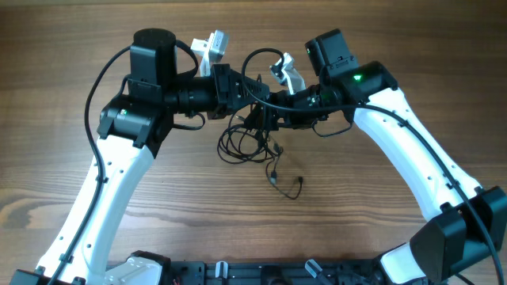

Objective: Untangle cables

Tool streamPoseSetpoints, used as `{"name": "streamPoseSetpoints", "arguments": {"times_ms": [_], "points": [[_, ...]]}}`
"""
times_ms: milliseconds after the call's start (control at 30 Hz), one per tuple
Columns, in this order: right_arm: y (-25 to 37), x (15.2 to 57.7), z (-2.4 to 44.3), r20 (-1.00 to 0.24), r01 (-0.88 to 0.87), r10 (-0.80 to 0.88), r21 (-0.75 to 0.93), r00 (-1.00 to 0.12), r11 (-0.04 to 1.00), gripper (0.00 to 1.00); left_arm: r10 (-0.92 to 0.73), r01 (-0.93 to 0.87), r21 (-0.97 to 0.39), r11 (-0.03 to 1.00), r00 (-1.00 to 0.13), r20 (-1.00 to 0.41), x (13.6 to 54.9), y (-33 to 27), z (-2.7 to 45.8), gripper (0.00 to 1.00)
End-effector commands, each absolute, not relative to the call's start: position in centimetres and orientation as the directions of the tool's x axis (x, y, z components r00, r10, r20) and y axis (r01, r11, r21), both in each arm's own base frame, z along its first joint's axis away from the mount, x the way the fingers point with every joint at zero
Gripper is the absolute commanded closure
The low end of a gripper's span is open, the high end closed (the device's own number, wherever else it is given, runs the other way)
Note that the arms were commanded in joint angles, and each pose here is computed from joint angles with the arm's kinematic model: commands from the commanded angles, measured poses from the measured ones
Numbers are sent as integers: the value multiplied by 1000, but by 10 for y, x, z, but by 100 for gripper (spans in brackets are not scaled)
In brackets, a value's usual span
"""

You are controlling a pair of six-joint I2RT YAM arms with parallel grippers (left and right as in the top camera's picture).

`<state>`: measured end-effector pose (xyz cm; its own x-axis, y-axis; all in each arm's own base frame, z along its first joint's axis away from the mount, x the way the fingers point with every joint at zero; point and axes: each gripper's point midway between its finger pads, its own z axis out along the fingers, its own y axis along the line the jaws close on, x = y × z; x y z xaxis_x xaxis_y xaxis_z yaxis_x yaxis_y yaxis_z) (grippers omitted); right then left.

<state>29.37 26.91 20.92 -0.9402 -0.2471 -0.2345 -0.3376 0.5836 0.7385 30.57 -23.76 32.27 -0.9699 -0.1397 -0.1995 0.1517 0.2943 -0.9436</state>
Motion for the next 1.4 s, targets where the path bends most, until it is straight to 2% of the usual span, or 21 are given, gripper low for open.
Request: {"name": "streamPoseSetpoints", "arguments": {"times_ms": [0, 333, 500, 600, 800, 833, 867, 900, 1100, 1133, 1367], "points": [[274, 291, 214, -251, -363, -271, 750, -929, 553, 9, -152, 156, -944, 290, -967, -207, 305, -236, 329, 96], [274, 280, 209, -207, -341, -288, 745, -935, 573, 13, -210, 143, -931, 337, -952, -223, 317, -232, 323, 96], [272, 286, 189, -180, -295, -235, 638, -955, 712, 13, -251, 92, -935, 344, -950, -185, 321, -229, 321, 96], [284, 284, 191, -214, -333, -256, 633, -943, 698, 13, -264, 68, -939, 338, -950, -164, 322, -229, 321, 96], [300, 288, 198, -206, -281, -191, 664, -960, 693, 15, -271, 48, -942, 333, -952, -144, 322, -229, 321, 96], [301, 289, 199, -205, -274, -184, 667, -961, 692, 18, -271, 48, -942, 332, -952, -144, 322, -229, 321, 96], [301, 290, 199, -201, -265, -174, 669, -964, 695, 29, -271, 48, -942, 332, -952, -144, 322, -229, 321, 96], [300, 291, 198, -198, -255, -164, 663, -966, 703, 44, -271, 48, -942, 332, -952, -144, 322, -229, 321, 96], [295, 295, 193, -191, -227, -135, 638, -972, 736, 92, -272, 48, -942, 333, -952, -144, 323, -229, 321, 96], [295, 295, 193, -192, -227, -133, 635, -972, 738, 96, -272, 48, -942, 333, -951, -144, 323, -229, 321, 96], [269, 303, 175, -177, -134, -48, 513, -983, 848, 96, -317, -3, -933, 359, -941, -119, 329, -218, 312, 96]]}}
